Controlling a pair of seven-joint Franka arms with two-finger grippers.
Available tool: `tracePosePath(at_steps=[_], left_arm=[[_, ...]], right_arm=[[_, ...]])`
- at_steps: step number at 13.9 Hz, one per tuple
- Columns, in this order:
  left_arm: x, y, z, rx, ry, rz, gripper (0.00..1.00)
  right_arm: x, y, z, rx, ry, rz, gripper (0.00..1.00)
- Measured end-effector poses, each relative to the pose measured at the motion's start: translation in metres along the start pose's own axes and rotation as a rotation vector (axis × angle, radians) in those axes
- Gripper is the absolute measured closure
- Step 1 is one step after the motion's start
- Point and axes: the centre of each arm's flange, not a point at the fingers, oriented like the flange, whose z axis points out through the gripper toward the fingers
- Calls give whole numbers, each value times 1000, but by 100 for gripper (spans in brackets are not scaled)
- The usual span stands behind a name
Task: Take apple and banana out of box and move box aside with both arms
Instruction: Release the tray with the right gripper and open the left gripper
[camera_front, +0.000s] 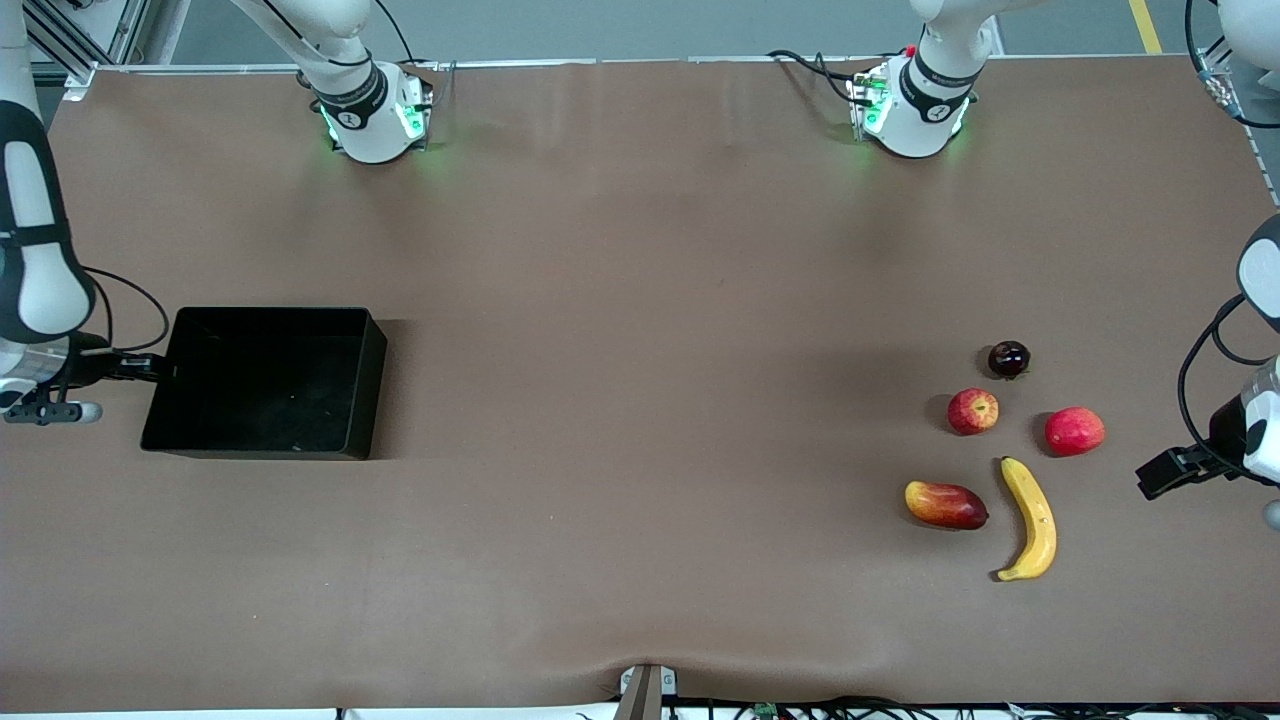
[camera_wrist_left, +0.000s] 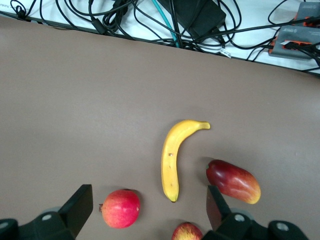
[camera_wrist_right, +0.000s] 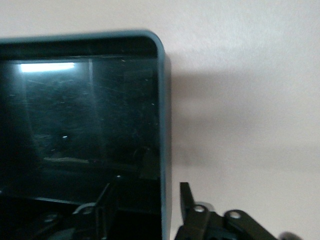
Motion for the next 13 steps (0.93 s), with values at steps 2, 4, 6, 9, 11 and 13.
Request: tracePosePath(at_steps=[2, 4, 6, 9, 11, 13], left_arm=[[-3, 14, -10, -39, -4, 3, 0], [-6, 24, -20, -50, -6, 14, 0], [-7, 27, -26, -53, -5, 19, 0], [-8, 28, -25, -53, -9, 20, 0], [-9, 28, -24, -52, -12, 21, 0], [-9, 29, -24, -53, -12, 22, 0]], right_arm=[[19, -13, -51, -7, 27, -37, 18], [41, -47, -104, -29, 68, -100, 0], [57, -81, -144, -59, 121, -157, 0], [73, -123, -179, -97, 177, -203, 0], [78, -153, -186, -99, 173, -148, 0], [77, -182, -187, -88, 136, -94, 0]])
